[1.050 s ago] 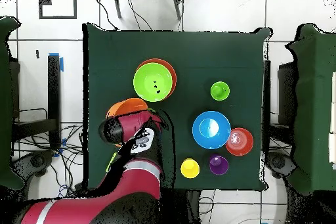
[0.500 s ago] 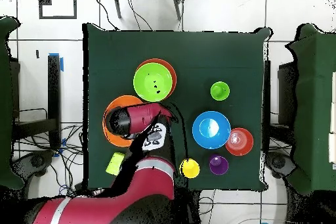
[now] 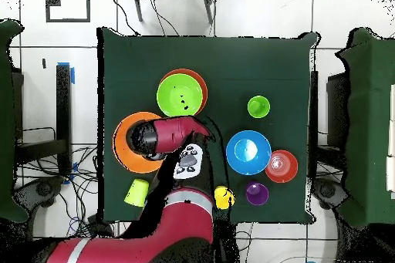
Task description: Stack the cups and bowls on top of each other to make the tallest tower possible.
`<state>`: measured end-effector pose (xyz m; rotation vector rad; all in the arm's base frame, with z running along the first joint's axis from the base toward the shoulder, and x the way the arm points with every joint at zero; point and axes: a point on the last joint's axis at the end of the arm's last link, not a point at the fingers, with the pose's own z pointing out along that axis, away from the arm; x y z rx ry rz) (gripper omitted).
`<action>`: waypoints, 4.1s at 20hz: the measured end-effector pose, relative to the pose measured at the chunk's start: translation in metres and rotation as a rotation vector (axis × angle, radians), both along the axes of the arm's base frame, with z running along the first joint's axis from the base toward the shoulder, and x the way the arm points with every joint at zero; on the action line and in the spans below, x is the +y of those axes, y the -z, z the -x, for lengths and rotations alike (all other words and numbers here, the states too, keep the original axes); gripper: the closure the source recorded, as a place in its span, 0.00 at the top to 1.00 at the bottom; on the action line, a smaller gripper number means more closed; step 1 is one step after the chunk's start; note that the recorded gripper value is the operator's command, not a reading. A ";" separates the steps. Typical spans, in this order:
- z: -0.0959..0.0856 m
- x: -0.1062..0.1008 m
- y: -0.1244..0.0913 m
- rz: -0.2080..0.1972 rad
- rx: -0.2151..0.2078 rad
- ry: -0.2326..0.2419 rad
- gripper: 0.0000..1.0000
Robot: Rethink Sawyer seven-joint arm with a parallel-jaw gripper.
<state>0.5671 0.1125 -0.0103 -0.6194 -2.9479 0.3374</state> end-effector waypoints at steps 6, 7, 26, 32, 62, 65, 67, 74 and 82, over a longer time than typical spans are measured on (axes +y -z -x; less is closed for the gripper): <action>-0.009 0.002 -0.002 -0.006 -0.009 0.001 1.00; -0.011 0.003 -0.002 -0.012 -0.011 0.005 1.00; -0.044 -0.004 0.015 -0.298 -0.128 0.184 1.00; -0.038 0.006 0.013 -0.331 -0.113 0.186 1.00; -0.051 0.039 -0.021 -0.384 -0.104 0.141 0.00; -0.058 0.040 -0.044 -0.393 -0.113 0.132 0.00; -0.060 0.039 -0.061 -0.411 -0.112 0.133 0.00; -0.070 0.011 -0.127 -0.478 -0.160 0.154 0.00; -0.094 -0.030 -0.184 -0.483 -0.411 0.119 0.00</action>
